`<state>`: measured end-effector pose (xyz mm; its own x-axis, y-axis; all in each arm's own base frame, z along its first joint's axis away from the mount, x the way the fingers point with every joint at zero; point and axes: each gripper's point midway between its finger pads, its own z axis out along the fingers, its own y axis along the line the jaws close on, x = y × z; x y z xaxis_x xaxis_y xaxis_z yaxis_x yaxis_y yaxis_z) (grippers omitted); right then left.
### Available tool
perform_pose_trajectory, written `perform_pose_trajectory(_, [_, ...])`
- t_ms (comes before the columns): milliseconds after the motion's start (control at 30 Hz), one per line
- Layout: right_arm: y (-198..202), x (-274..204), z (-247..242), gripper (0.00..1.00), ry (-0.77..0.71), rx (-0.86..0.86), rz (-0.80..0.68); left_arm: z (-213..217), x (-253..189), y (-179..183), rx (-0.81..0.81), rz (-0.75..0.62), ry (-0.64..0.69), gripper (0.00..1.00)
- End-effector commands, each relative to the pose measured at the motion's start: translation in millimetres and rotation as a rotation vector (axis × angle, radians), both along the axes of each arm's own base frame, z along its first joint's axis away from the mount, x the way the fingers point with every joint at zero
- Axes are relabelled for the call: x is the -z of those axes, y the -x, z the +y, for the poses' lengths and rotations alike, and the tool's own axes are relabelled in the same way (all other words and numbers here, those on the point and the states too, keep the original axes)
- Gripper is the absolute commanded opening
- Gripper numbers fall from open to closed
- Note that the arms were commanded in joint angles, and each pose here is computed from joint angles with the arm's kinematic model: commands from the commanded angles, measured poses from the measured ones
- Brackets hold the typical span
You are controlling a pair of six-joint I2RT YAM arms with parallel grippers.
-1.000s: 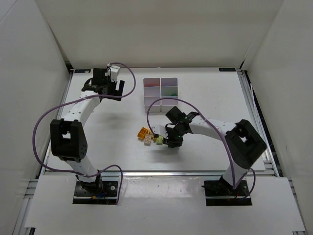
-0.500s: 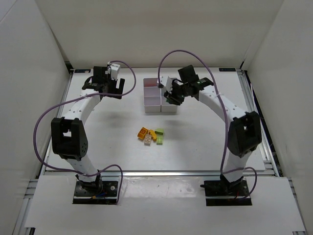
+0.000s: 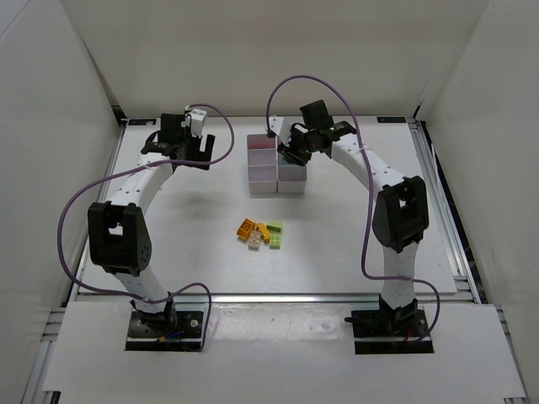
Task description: Sort the legos into containers by color
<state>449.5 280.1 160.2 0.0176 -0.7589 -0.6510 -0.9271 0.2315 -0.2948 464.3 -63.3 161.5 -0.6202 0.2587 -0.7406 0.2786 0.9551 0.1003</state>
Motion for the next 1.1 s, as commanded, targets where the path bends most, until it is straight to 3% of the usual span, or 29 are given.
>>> perform_pose_trajectory(0, [-18,-16,6,0.11,-0.021,0.004,-0.066,-4,-13,-3,0.006,-0.032,0.011,0.99])
perform_pose_trajectory(467, [-51,4,7,0.24,0.008,0.047,-0.101,-5,-13,-7,0.008,-0.033,0.014,0.99])
perform_pose_trajectory(733, [-54,0,6,0.47,0.000,0.075,-0.114,-4,-11,-4,0.006,-0.029,0.011,0.99])
perform_pose_trajectory(1067, [-48,-26,5,0.54,-0.037,0.087,-0.135,-5,-14,-3,0.007,-0.033,0.021,0.99])
